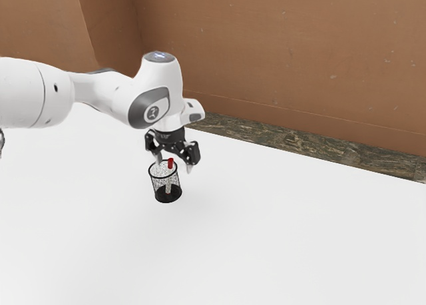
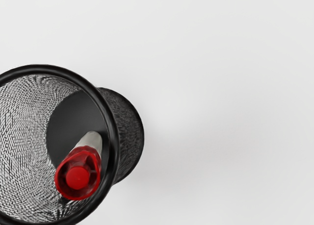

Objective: Take the marker out of the pen holder and place it to the left of the pen holder.

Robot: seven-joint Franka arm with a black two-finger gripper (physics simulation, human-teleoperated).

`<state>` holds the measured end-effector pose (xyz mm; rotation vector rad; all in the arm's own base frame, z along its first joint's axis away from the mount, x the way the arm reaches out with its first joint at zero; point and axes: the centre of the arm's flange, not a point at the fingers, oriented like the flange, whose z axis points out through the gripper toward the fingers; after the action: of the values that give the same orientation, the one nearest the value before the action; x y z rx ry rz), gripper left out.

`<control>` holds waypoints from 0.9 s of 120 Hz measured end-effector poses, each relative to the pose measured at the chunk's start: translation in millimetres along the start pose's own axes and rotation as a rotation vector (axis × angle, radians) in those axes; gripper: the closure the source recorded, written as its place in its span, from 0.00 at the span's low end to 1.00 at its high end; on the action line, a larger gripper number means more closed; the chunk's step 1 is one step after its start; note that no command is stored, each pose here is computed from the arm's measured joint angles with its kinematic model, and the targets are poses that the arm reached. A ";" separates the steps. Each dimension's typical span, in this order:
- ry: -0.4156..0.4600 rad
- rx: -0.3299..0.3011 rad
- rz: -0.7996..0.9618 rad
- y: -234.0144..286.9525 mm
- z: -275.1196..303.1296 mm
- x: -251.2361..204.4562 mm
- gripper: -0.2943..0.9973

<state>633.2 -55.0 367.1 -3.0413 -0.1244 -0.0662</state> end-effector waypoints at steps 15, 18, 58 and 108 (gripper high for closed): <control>0.019 0.006 -0.020 -15.1 15.3 16.7 0.23; 0.026 0.007 -0.022 -17.8 15.9 20.8 0.23; 0.029 -0.002 -0.030 -33.6 23.6 19.2 0.23; 0.035 0.004 -0.025 -43.7 15.6 15.8 0.67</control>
<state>646.0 -8.9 356.5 -3.0329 -0.1603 -0.1212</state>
